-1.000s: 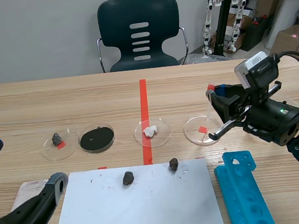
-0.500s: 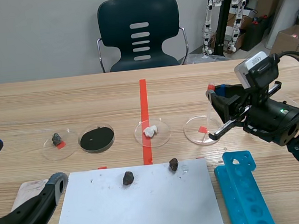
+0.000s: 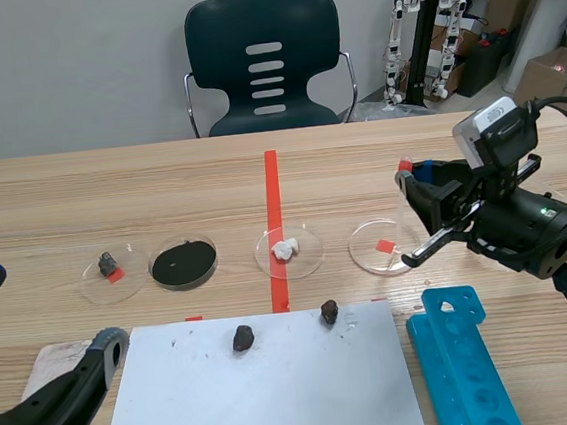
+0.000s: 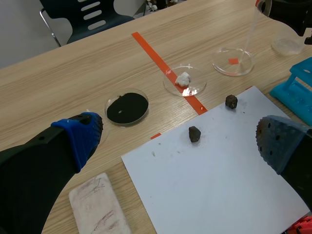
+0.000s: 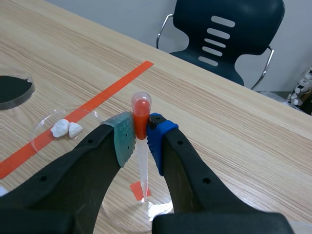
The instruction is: Draw acid from the petri dish
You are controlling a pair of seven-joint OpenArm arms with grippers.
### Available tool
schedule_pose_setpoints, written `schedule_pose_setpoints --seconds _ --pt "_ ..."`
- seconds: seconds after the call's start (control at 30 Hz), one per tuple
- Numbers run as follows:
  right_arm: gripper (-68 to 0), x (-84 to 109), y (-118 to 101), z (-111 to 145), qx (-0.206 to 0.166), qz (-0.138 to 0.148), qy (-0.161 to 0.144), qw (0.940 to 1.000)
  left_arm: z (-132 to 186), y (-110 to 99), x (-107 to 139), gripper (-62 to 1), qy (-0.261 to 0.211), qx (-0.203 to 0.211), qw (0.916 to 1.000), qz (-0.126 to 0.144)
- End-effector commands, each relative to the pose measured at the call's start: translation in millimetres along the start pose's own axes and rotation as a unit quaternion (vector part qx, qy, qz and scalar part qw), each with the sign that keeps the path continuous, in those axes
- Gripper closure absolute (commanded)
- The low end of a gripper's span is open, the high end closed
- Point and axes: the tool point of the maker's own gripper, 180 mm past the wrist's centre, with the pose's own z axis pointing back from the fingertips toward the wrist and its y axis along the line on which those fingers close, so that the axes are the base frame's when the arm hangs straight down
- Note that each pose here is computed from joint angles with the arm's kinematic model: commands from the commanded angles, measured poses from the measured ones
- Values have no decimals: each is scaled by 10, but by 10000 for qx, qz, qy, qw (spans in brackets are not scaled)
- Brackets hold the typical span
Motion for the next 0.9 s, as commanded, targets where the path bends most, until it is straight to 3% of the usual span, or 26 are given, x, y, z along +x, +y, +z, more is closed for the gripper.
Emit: schedule_pose_setpoints --seconds 0.0,0.53,0.87 --pt "-81 182 -55 -7 -14 98 -273 9996 0 17 48 -623 -100 24 9999 3" --pt "-81 576 28 176 -48 230 -724 9971 0 17 47 -623 -98 24 9999 3" --pt "-81 673 86 288 -75 258 -732 9970 0 17 44 -623 -89 24 10000 3"
